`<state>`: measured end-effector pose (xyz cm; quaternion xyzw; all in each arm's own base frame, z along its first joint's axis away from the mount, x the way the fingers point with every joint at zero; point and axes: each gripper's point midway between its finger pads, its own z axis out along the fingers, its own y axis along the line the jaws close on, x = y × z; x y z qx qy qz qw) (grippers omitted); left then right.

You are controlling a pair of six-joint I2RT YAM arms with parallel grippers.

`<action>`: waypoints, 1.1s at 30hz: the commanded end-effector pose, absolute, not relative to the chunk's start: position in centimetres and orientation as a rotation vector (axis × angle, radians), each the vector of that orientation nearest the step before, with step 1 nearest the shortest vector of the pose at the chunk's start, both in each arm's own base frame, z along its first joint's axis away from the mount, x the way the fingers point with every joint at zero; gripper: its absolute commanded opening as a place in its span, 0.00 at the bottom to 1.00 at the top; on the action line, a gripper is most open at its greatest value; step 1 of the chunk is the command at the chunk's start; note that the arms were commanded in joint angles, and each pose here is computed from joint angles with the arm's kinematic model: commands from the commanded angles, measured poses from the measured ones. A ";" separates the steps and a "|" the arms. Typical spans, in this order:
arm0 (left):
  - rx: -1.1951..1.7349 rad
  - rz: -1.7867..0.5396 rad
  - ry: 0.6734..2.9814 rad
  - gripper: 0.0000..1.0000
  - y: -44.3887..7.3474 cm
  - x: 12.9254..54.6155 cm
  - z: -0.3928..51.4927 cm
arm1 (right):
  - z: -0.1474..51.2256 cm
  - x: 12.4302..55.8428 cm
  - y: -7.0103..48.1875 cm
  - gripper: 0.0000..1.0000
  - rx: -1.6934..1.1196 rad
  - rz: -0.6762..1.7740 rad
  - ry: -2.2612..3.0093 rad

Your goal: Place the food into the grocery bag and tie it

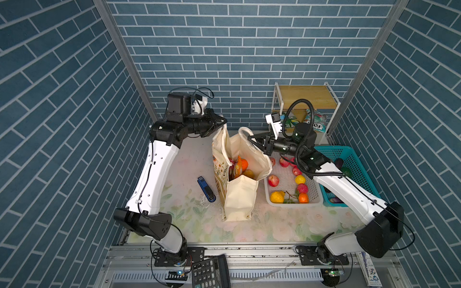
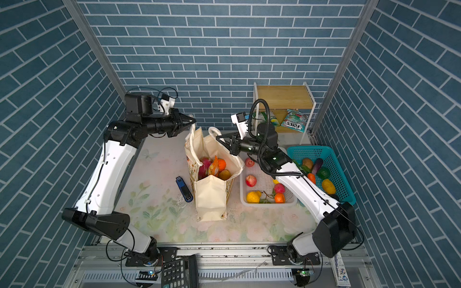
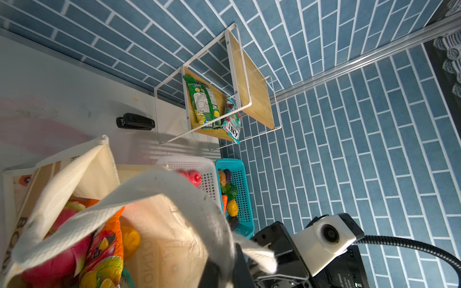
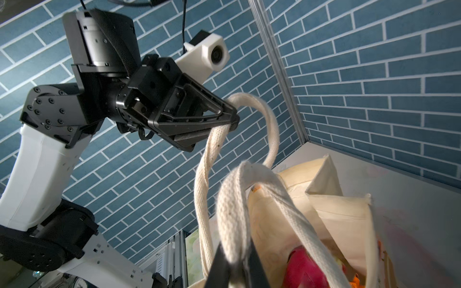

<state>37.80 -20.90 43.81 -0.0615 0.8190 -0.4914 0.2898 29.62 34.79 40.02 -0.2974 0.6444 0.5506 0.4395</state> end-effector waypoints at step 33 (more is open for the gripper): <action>0.070 -1.470 2.223 0.09 -27.1 31.2 44.8 | 43.4 36.0 40.7 0.00 -0.592 1.481 1.294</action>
